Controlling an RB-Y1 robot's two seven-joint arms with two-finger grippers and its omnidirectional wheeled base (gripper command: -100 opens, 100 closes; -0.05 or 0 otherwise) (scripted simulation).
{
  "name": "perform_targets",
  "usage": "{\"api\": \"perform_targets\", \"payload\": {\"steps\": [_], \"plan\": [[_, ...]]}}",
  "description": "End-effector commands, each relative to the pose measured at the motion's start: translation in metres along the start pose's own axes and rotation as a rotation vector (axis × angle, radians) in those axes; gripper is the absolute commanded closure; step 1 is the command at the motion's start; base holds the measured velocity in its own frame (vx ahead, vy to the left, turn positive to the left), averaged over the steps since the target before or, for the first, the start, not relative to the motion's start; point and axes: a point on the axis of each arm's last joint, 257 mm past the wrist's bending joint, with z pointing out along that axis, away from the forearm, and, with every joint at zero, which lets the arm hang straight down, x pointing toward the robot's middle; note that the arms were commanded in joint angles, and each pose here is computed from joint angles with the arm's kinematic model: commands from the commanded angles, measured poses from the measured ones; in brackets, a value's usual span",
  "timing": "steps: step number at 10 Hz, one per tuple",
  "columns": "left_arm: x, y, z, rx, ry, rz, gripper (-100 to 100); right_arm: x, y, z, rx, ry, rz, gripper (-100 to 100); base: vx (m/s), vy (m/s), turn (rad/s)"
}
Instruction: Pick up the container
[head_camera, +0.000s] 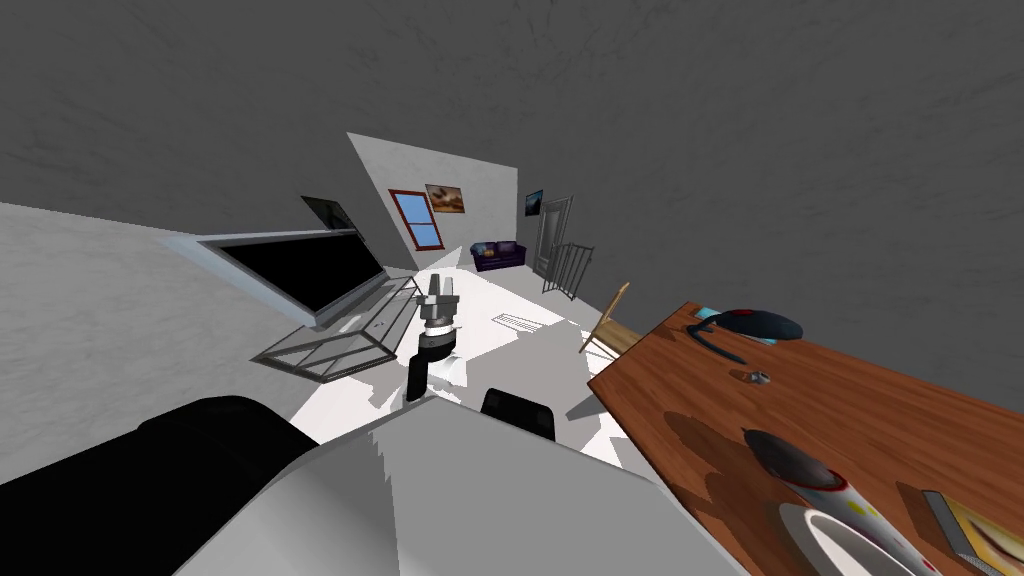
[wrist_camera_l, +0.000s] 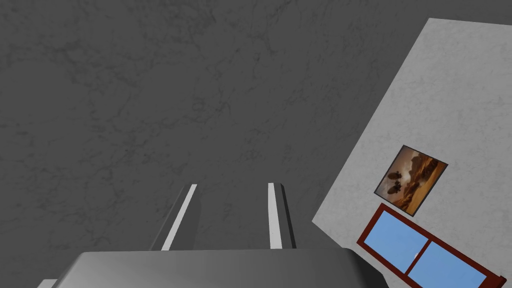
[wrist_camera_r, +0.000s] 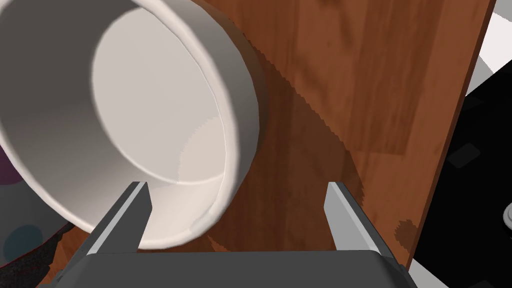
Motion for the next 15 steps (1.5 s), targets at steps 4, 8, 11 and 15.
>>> {"api": "perform_targets", "payload": {"steps": [4,8,11,15], "plan": [[0.000,0.000,0.000,0.000,0.000,0.000,0,-0.011,0.005,0.005,-0.006,-0.005,0.007,-100,-0.026,-0.011,0.047],[0.000,0.000,0.000,0.000,0.000,0.000,0,-0.016,0.007,0.009,-0.011,0.007,0.042,-100,-0.080,-0.034,0.092],[0.000,0.000,0.000,0.000,0.000,0.000,0,-0.022,0.009,0.012,-0.014,0.018,0.062,-100,-0.075,-0.019,0.092],[0.000,0.000,0.000,0.000,0.000,0.000,0,-0.027,0.011,0.015,-0.015,0.028,0.103,-100,-0.074,-0.025,0.092]]}}
